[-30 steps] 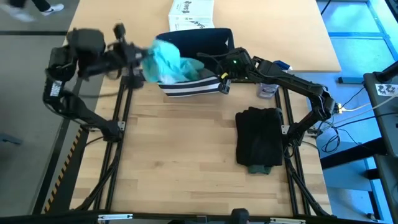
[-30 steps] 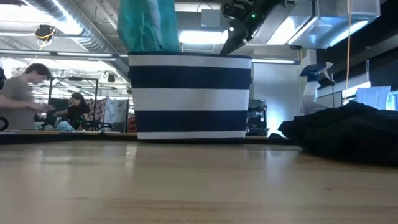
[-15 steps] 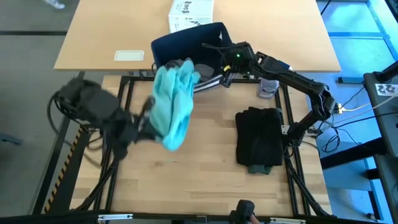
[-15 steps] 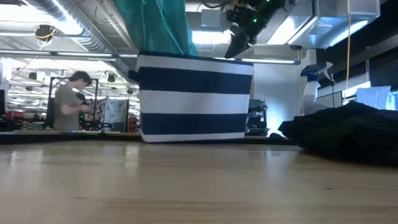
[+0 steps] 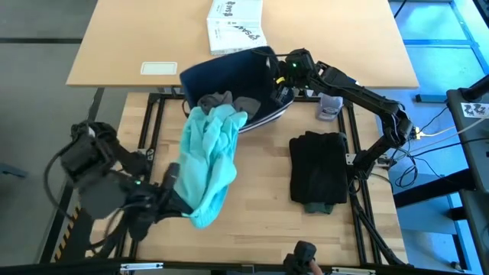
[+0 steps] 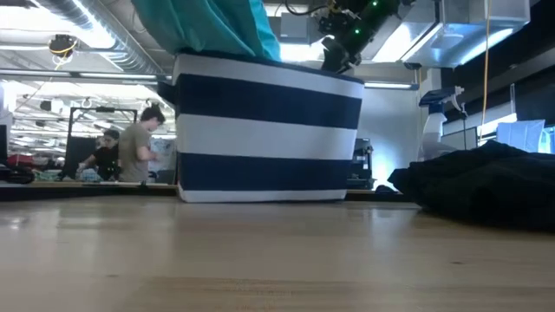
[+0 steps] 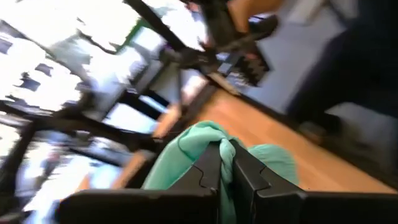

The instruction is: Fold Laundry from Bin

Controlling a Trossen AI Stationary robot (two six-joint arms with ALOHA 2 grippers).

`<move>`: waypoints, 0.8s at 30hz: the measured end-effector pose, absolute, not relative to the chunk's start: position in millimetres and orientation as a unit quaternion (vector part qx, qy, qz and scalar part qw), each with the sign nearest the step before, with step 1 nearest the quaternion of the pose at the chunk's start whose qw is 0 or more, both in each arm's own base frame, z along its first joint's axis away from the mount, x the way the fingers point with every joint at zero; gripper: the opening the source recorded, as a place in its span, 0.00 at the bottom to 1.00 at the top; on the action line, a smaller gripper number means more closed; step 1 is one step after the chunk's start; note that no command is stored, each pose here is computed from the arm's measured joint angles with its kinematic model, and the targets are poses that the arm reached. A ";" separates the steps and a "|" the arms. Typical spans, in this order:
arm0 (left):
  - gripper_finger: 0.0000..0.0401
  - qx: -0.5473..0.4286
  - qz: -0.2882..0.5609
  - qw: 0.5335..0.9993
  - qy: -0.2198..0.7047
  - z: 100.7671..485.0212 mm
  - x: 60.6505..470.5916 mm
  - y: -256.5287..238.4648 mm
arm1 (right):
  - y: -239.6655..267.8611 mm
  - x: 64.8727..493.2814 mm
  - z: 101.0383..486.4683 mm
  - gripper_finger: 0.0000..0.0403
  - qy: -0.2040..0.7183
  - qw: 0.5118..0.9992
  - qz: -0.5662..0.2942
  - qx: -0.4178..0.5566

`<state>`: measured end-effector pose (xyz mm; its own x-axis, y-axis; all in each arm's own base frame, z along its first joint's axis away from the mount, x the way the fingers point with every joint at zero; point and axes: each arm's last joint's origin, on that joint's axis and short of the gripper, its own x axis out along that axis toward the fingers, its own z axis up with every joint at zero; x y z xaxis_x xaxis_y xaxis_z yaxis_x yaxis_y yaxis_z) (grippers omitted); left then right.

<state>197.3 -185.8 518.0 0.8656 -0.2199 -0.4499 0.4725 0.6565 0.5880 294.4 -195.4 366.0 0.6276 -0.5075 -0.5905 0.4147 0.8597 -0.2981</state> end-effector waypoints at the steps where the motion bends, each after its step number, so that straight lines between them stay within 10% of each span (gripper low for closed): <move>1: 0.01 0.379 -0.178 0.894 0.160 521.4 192.9 -187.5 | -195.4 294.5 366.2 0.39 0.347 0.899 -0.258 -0.068; 10: 0.00 0.453 -0.115 0.884 -0.008 569.3 138.4 -202.5 | -195.3 295.0 366.6 0.39 0.338 0.901 -0.266 -0.049; 24: 0.00 0.323 -0.171 0.928 0.078 547.2 126.7 -208.5 | -184.5 302.7 368.5 0.39 0.307 0.936 -0.173 -0.023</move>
<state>126.7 -208.5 547.2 0.9297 -0.2663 -0.2546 0.3668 0.7332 0.5726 302.7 -184.5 368.5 0.7519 -0.3375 -0.5663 0.3088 0.9393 -0.1498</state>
